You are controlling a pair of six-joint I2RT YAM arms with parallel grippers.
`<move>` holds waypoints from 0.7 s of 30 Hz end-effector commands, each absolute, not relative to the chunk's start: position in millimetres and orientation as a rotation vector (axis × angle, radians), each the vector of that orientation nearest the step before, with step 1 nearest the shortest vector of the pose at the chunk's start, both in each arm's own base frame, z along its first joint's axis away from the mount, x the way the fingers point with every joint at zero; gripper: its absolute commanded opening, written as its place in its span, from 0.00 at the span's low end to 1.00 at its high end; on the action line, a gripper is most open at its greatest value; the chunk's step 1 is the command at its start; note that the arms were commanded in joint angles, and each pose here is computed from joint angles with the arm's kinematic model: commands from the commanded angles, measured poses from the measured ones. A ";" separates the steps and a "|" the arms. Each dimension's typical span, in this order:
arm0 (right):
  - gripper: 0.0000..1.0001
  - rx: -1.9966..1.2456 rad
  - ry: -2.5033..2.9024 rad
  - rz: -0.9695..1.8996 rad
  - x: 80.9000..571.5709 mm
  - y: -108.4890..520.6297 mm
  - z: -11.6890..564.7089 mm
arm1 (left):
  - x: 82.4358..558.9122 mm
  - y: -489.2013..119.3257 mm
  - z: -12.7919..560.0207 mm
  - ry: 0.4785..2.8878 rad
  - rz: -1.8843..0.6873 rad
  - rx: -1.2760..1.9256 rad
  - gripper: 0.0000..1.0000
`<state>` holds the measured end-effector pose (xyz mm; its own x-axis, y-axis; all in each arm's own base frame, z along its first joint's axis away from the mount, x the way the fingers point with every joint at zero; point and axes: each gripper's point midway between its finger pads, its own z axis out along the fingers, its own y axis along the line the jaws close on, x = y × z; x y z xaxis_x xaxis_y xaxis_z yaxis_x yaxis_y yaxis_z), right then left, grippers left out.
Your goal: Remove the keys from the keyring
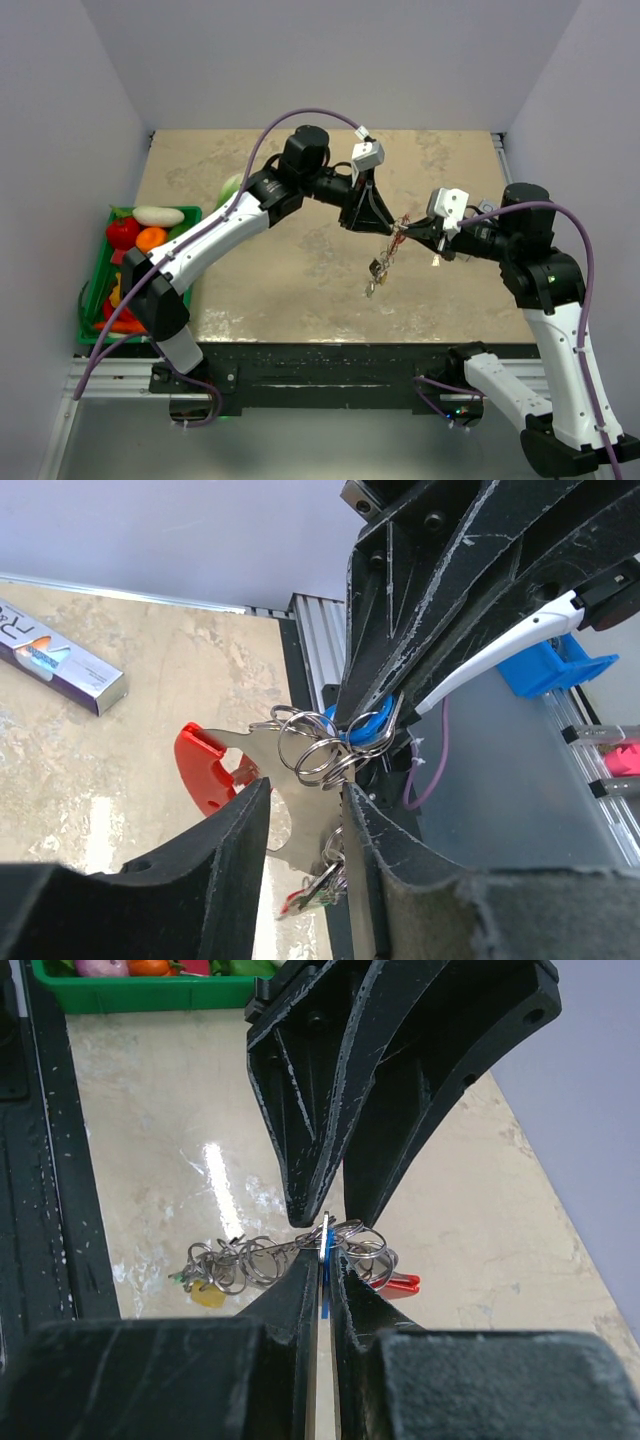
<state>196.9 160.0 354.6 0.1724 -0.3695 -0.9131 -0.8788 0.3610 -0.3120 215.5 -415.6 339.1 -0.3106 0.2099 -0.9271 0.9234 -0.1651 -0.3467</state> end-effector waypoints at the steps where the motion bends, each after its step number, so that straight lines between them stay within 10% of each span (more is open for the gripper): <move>1: 0.00 -1.217 1.334 0.510 193.7 161.6 376.6 | 212.0 -416.1 347.2 1.443 -1.580 1.334 0.37; 21: 0.00 -1.157 1.369 0.456 208.0 154.9 378.4 | 190.9 -413.9 350.7 1.389 -1.657 1.402 0.25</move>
